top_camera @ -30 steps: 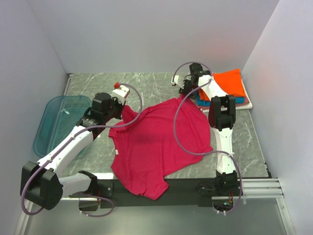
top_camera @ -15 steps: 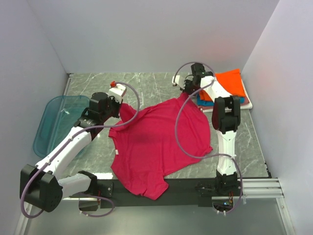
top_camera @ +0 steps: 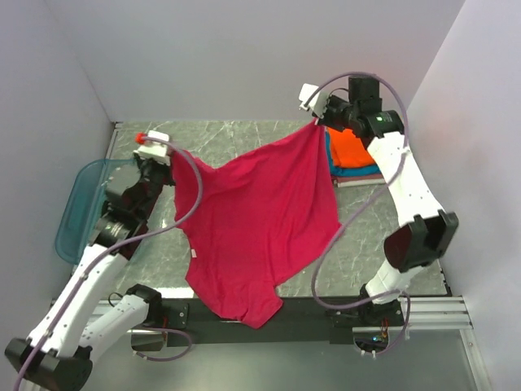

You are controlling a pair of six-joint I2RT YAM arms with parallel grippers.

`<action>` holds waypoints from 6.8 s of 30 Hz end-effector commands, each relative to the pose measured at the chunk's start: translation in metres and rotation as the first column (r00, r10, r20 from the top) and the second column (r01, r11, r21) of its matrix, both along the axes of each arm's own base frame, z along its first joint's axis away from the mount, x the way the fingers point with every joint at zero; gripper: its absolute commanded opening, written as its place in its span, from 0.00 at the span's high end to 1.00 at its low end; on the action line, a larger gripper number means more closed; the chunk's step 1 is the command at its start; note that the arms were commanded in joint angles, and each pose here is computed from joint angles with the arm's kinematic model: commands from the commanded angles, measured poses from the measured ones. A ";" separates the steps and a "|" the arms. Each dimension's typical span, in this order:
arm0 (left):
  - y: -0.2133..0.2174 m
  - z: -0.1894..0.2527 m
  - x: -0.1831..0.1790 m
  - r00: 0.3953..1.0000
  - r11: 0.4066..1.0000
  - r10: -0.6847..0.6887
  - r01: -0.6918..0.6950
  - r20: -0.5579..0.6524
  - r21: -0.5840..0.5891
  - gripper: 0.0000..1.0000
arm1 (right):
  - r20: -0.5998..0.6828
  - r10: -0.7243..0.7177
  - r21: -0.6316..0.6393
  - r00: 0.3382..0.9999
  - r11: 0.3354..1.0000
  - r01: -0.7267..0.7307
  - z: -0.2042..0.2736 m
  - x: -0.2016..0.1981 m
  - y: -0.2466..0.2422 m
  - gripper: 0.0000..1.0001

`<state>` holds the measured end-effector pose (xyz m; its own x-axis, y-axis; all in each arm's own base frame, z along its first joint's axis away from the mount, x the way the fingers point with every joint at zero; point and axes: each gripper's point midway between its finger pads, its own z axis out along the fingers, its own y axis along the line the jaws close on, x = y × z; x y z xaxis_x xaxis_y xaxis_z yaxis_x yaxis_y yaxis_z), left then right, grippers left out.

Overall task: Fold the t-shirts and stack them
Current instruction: Flatten the tshirt out, then fold the tshirt

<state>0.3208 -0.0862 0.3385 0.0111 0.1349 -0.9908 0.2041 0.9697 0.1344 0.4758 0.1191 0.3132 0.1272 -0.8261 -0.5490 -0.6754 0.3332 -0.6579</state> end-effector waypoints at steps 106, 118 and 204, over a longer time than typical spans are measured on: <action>0.100 -0.110 0.238 0.917 0.917 0.339 -0.371 -0.210 -0.143 1.00 | -0.068 -0.291 0.164 0.954 0.940 0.298 -0.130 0.108 -0.004 1.00; 0.124 -0.035 0.224 0.916 0.882 0.398 -0.399 -0.058 -0.252 1.00 | 0.040 -0.379 0.323 0.924 0.880 0.347 -0.075 0.120 -0.007 1.00; 0.074 -0.160 0.282 0.935 0.962 0.184 -0.234 -0.303 -0.137 1.00 | -0.086 -0.353 0.123 0.932 0.924 0.361 -0.175 0.133 -0.014 1.00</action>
<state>0.6073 -0.0090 0.1326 -0.3748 -0.0796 -0.9237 -0.0530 0.9965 -0.0643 0.6044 0.0987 0.1057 -0.2570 -0.7408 -0.6206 -0.5584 0.6380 -0.5303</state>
